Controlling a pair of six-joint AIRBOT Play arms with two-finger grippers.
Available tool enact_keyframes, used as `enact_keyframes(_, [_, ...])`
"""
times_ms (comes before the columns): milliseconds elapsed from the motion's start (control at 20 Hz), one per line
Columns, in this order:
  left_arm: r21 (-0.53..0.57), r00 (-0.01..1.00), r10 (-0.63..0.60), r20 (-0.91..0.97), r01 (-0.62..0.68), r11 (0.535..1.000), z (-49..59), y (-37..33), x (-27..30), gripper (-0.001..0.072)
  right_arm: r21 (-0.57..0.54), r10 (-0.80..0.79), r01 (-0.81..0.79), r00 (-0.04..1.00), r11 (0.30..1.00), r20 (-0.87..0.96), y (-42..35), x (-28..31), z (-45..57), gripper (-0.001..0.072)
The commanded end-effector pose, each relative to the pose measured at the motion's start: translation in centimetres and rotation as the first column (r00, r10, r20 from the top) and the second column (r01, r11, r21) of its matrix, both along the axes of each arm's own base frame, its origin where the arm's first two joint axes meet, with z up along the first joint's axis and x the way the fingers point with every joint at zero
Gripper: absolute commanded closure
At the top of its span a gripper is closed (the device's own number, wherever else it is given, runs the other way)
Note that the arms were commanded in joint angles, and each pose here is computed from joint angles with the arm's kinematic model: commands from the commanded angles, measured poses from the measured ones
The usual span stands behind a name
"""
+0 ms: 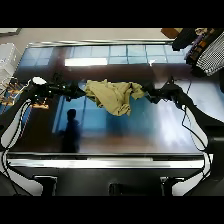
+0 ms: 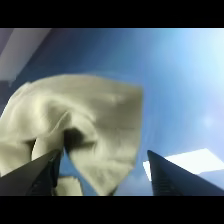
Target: Fold the clothes and pants, and hang the long-sleeved shirts on hangers.
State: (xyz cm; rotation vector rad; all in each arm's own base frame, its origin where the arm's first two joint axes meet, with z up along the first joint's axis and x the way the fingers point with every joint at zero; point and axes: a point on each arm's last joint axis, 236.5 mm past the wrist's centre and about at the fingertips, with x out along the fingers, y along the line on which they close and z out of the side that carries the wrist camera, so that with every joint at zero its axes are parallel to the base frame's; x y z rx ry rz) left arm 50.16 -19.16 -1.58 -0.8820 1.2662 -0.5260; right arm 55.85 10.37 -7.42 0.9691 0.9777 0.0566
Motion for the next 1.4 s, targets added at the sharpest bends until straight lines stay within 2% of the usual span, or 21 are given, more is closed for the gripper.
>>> enact_keyframes(0, [0.011, 1.0, -0.002, 0.001, 0.002, 1.0, -0.2, 0.2, 0.0, 0.0686, -0.01, -0.079, 0.079, 0.996, 0.997, 0.029, 0.3, 1.4, -0.8, 0.0127])
enact_keyframes(200, [0.016, 1.0, -0.004, -0.007, 0.004, 1.0, -0.6, 0.2, -0.1, 0.0686, 0.002, -0.098, 0.098, 0.995, 0.995, 0.023, 1.7, 1.6, -1.3, 0.0168])
enact_keyframes(250, [0.015, 1.0, -0.004, -0.008, 0.004, 1.0, -0.7, 0.2, -0.1, 0.0686, 0.001, -0.091, 0.091, 0.996, 0.996, 0.018, 2.1, 1.4, -1.5, 0.025])
enact_keyframes(350, [0.015, 1.0, -0.004, -0.008, 0.004, 1.0, -0.7, 0.2, -0.1, 0.0686, 0.003, -0.079, 0.079, 0.997, 0.997, 0.02, 2.4, 1.3, -1.2, 0.0686])
enact_keyframes(500, [0.02, 1.0, -0.002, 0.009, 0.001, 1.0, 0.1, 0.5, 0.0, 0.0687, -0.015, -0.058, 0.06, 0.994, 0.998, 0.096, 2.2, 1.7, 2.5, 0.0682])
enact_keyframes(650, [0.094, 0.998, -0.014, 0.069, 0.008, 0.996, 1.8, 1.9, -0.1, 0.0687, -0.06, 0.023, -0.008, 0.969, 0.998, 0.247, 2.6, 1.2, 10.6, 0.0683])
enact_keyframes(800, [0.208, 0.977, -0.017, 0.214, -0.029, 0.978, 6.9, 4.7, 0.0, 0.0688, -0.17, 0.099, -0.024, 0.888, 0.985, 0.449, 1.9, -1.0, 21.9, 0.0683])
enact_keyframes(900, [0.287, 0.938, 0.017, 0.346, -0.123, 0.95, 12.2, 7.6, -0.1, 0.0688, -0.255, 0.137, 0.025, 0.792, 0.967, 0.594, 0.7, -3.9, 30.4, 0.0683])
enact_keyframes(1050, [0.349, 0.8, 0.035, 0.599, -0.3, 0.888, 23.5, 11.7, -1.9, 0.0688, -0.316, 0.154, 0.164, 0.613, 0.934, 0.775, -1.8, -10.9, 42.7, 0.0683])
enact_keyframes(1150, [0.344, 0.654, 0.023, 0.756, -0.427, 0.836, 32.1, 13.9, -5.0, 0.0687, -0.327, 0.159, 0.273, 0.496, 0.905, 0.854, -3.7, -16.7, 49.6, 0.0683])
enact_keyframes(1250, [0.289, 0.485, 0.011, 0.875, -0.539, 0.791, 40.1, 15.3, -9.9, 0.0687, -0.309, 0.149, 0.381, 0.394, 0.871, 0.907, -5.8, -22.7, 55.2, 0.0683])
enact_keyframes(1350, [0.184, 0.321, 0.035, 0.946, -0.624, 0.759, 46.5, 15.9, -15.8, 0.0686, -0.272, 0.129, 0.468, 0.314, 0.841, 0.941, -7.7, -28.4, 59.4, 0.0683])
